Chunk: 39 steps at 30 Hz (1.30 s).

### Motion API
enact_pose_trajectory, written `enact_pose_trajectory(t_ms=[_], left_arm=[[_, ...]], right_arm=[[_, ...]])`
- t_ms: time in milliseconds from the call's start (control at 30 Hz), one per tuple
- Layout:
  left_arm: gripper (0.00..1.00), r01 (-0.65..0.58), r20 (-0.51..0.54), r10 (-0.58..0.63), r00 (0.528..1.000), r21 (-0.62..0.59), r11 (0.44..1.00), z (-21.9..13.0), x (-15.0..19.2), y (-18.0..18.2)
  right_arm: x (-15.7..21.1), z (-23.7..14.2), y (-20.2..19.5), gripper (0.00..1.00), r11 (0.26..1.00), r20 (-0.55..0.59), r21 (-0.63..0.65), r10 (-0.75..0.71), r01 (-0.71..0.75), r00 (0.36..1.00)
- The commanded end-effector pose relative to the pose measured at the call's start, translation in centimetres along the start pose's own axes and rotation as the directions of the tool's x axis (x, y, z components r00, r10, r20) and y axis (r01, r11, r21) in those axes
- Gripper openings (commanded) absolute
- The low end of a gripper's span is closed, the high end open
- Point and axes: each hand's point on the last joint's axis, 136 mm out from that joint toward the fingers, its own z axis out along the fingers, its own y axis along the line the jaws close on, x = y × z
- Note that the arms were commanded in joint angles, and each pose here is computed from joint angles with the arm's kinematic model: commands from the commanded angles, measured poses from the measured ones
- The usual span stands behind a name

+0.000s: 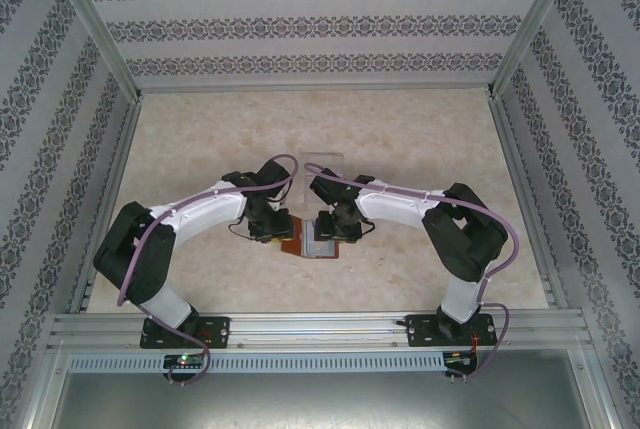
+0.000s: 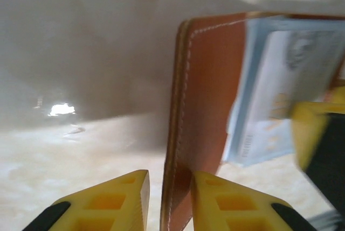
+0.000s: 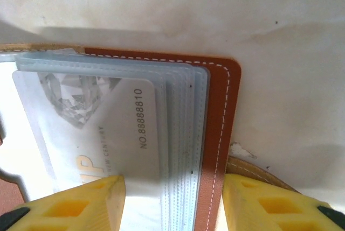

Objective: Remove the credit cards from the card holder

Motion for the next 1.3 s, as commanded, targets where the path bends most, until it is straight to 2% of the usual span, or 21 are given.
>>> enact_pose_trajectory(t_ms=[0, 167, 333, 500, 700, 933, 1133, 1267], left_arm=[[0.29, -0.021, -0.062, 0.012, 0.998, -0.149, 0.989, 0.5, 1.0, 3.0], [0.39, -0.045, -0.123, 0.014, 0.992, -0.253, 0.966, 1.7, 1.4, 5.0], [0.48, -0.056, -0.151, 0.009, 0.988, -0.307, 0.95, 2.3, 1.5, 5.9], [0.48, -0.072, -0.145, 0.021, 0.989, -0.355, 0.932, 1.6, 1.3, 6.5], [0.42, -0.046, -0.033, 0.04, 0.999, -0.216, 0.975, -1.6, -0.6, 3.6], [0.38, -0.018, 0.06, 0.016, 0.998, 0.033, 0.999, -5.4, -2.6, -1.2], [0.27, 0.014, 0.026, -0.023, 0.999, 0.3, 0.954, -4.8, -3.1, -6.0], [0.18, 0.048, -0.019, -0.044, 0.999, 0.392, 0.919, -3.2, -3.2, -7.3]], right_arm=[[0.8, 1.3, -2.0, 0.51, 0.997, -0.014, 0.076, -0.004, 0.005, 1.0], [0.8, 1.2, -2.1, 0.51, 0.998, -0.016, 0.069, -0.003, 0.004, 1.0], [0.8, 1.1, -2.2, 0.51, 0.998, -0.013, 0.062, 0.0, 0.001, 1.0], [0.7, 0.9, -2.0, 0.51, 0.999, -0.008, 0.041, 0.002, -0.001, 1.0], [0.3, 0.2, -1.1, 0.51, 1.0, 0.005, -0.022, -0.001, 0.002, 1.0], [0.0, -0.9, -0.4, 0.5, 0.996, 0.016, -0.086, 0.0, 0.002, 1.0], [0.0, -1.0, 0.0, 0.49, 0.989, 0.01, -0.143, 0.031, -0.029, 0.999], [0.0, -0.8, -0.2, 0.46, 0.987, 0.006, -0.154, 0.045, -0.044, 0.999]])
